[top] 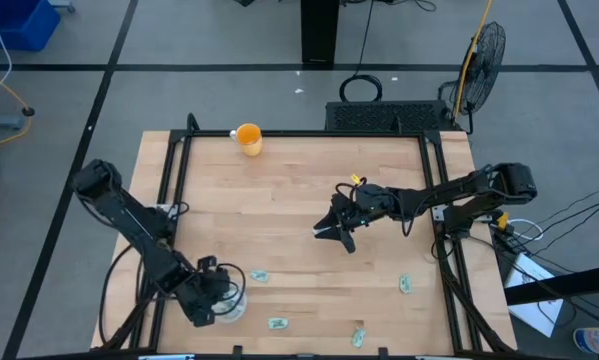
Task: Pick and place Stevia / Truvia into bins
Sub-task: Put the stevia packet into the transparent container
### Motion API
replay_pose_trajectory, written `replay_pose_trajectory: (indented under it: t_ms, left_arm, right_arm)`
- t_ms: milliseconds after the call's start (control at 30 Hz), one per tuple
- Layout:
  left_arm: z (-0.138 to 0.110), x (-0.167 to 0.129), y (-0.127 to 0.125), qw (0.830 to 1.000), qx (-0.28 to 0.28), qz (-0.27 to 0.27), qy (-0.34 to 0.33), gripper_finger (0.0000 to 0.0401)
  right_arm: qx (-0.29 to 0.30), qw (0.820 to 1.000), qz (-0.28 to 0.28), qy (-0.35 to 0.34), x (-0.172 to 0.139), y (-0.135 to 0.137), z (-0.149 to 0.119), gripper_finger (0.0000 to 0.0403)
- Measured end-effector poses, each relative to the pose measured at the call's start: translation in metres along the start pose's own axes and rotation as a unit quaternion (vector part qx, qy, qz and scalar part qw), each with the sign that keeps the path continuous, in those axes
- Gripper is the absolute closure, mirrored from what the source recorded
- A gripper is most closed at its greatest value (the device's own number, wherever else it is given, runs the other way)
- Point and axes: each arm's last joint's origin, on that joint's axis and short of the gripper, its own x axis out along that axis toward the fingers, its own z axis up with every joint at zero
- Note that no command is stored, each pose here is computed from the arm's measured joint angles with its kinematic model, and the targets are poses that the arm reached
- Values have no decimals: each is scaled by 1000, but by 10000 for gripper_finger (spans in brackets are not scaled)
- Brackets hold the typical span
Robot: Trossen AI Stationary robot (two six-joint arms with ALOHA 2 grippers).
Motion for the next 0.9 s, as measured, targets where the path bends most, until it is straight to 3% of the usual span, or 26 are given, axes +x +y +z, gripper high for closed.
replay_pose_trajectory:
  t_ms: [167,467,600,767,900]
  left_arm:
    - [6,2,5,1000,-28,-1,8,345]
    - [16,1,12,999,-25,-21,31,324]
    - [24,-6,18,997,-34,-52,43,330]
    - [36,-22,28,996,-37,-82,21,342]
    - [47,-37,39,995,-34,-91,-22,350]
  right_arm:
    - [1,1000,-1,3,0,0,-1,265]
    - [1,1000,-2,5,0,0,-1,265]
    - [-42,999,2,-7,-2,2,3,268]
    - [-89,996,3,-12,-7,5,6,266]
    - [-88,996,-1,1,-8,4,4,266]
